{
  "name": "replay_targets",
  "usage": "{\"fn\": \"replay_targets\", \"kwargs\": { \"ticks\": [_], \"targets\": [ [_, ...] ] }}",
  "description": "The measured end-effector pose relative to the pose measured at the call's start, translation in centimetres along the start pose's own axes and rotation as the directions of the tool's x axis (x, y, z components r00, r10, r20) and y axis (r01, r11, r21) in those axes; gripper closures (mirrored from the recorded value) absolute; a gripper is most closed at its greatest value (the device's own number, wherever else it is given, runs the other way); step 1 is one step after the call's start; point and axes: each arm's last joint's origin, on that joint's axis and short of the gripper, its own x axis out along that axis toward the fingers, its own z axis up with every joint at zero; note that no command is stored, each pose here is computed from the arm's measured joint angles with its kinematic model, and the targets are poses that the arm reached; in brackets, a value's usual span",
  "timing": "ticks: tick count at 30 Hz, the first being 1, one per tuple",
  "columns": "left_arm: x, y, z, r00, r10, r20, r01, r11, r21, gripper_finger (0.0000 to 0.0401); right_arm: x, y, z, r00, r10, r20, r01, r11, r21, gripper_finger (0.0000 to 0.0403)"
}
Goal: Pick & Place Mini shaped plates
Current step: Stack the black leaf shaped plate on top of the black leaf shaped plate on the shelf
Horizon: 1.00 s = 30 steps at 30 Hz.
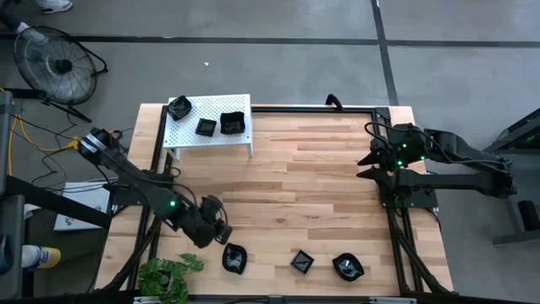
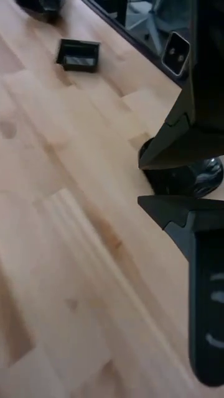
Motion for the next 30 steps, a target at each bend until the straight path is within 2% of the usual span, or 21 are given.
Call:
{"fn": "replay_targets", "kwargs": {
  "ticks": [6,15,30],
  "targets": [
    [2.3,-0.4,-0.9,0.999,0.018,-0.039,-0.018,1.0,-0.003,0.0325,0.0,0.0,0.0,1.0,0.0,0.0,0.0,1.0,0.0,0.0178],
    [3.7,-0.4,-2.2,0.986,0.052,-0.161,-0.054,0.999,-0.007,0.0325,0.0,-0.1,-0.3,0.999,-0.002,-0.036,0.002,1.0,-0.003,0.0178],
    [6.0,-1.0,-3.1,0.969,0.127,-0.211,-0.127,0.992,0.011,0.0325,0.0,-0.1,-0.5,0.998,-0.007,-0.055,0.008,1.0,0.006,0.0178]
  ]
}}
